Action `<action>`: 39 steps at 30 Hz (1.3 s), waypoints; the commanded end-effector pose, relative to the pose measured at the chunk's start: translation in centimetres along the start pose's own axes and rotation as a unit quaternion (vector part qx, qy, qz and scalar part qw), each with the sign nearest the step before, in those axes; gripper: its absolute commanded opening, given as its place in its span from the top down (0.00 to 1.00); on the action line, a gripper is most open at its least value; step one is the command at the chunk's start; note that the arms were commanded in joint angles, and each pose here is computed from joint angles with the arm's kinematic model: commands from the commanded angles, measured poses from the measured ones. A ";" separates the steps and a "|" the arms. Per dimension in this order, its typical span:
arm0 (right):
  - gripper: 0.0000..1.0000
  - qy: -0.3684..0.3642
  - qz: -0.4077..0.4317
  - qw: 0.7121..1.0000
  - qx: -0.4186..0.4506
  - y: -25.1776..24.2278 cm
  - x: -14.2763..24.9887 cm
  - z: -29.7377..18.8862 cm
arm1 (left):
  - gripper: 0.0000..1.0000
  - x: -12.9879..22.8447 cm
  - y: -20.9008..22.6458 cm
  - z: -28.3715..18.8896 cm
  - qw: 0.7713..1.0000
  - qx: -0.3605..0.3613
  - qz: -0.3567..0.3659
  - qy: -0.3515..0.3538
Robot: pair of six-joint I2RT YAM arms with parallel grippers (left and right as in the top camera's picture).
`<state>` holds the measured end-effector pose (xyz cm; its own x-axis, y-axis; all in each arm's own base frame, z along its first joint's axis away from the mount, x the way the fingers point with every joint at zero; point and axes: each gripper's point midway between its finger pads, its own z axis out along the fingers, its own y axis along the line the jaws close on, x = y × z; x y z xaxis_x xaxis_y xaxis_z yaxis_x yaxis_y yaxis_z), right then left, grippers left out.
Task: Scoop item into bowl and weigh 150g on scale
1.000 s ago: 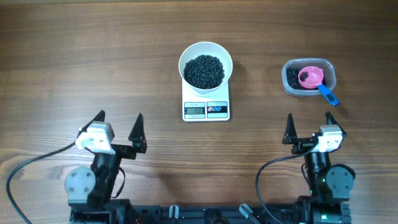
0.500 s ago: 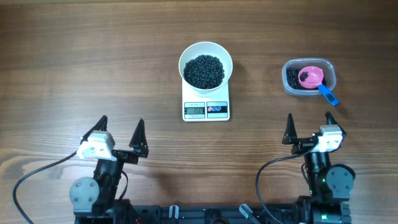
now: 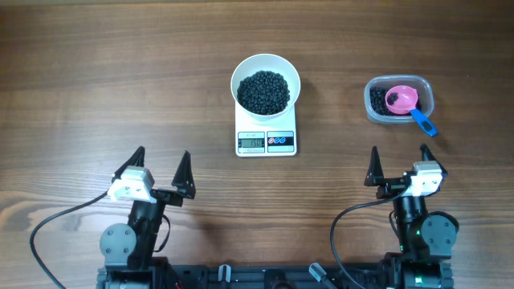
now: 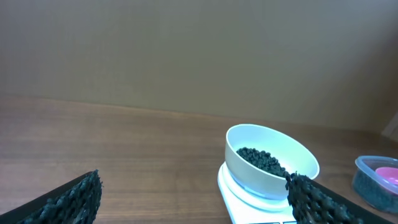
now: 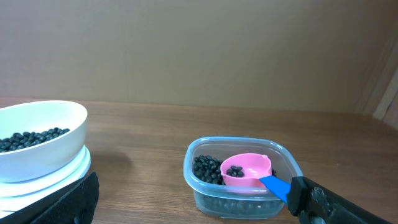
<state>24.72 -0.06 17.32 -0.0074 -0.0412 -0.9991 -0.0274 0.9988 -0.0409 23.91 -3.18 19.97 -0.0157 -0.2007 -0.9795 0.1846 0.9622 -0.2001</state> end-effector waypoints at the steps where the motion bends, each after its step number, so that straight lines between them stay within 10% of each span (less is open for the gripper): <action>1: 0.00 -0.007 0.008 1.000 -0.004 0.2 -0.3 -0.1 | 0.00 1.0 0.3 0.2 1.000 -0.002 -0.018 0.001; 27: 0.00 -0.007 0.008 1.000 -0.004 0.2 -0.3 -0.1 | 0.00 3.8 1.9 0.3 0.998 -0.038 -0.046 0.035; 39: 0.00 -0.007 0.008 1.000 -0.004 0.2 -0.3 -0.1 | 0.00 3.8 2.0 0.3 0.996 -0.036 0.073 0.039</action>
<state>24.72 -0.07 17.33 -0.0071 -0.0412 -0.9991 -0.0270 0.9988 -0.0410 24.46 -2.60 16.14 -0.0818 -0.1295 -0.9882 0.1399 0.9802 -0.1400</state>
